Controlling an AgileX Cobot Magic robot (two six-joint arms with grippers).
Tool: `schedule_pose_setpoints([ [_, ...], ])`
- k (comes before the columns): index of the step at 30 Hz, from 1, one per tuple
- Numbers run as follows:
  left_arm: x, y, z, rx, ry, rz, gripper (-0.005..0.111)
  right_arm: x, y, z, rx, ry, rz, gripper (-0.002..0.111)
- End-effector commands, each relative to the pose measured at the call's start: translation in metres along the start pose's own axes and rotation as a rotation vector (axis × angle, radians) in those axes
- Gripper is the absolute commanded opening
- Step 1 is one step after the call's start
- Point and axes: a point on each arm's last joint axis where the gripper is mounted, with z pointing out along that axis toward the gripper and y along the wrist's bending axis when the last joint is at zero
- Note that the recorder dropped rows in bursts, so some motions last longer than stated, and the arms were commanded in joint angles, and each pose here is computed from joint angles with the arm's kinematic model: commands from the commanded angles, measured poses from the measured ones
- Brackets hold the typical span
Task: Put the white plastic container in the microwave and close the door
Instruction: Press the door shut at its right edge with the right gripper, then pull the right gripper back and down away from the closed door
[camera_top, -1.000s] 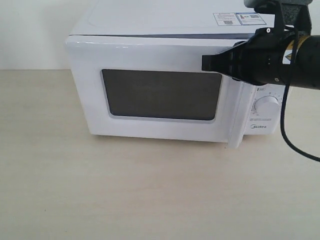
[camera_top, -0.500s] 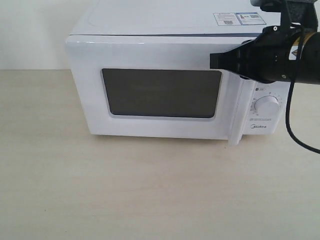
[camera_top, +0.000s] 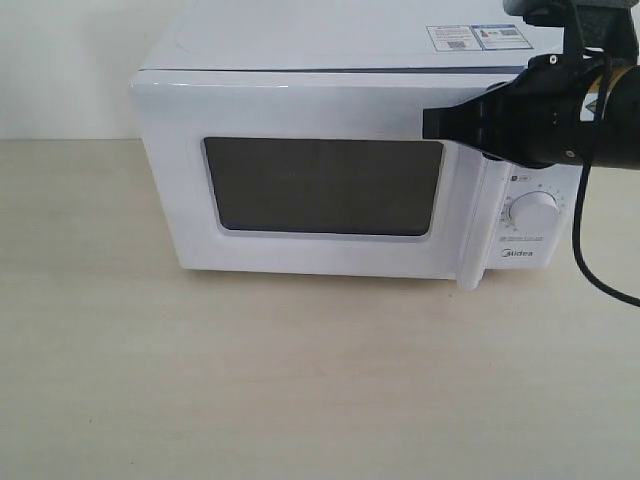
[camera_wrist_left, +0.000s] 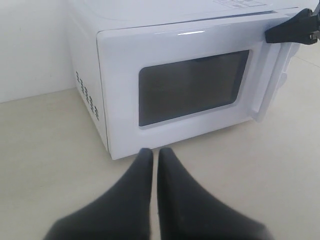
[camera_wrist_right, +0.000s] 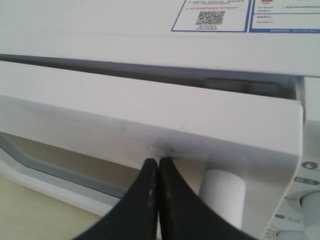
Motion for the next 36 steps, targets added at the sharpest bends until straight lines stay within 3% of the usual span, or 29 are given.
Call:
schedule_pose_setpoints([
  [1,-0.001,0.000,0.000,0.007,-0.021,0.011,0.004,-0.013,-0.003,-0.001,-0.003,-0.073,0.002,0.000],
  [36,-0.001,0.000,0.000,0.007,-0.015,0.022,0.004,-0.011,-0.003,0.015,-0.002,-0.054,0.002,0.000],
])
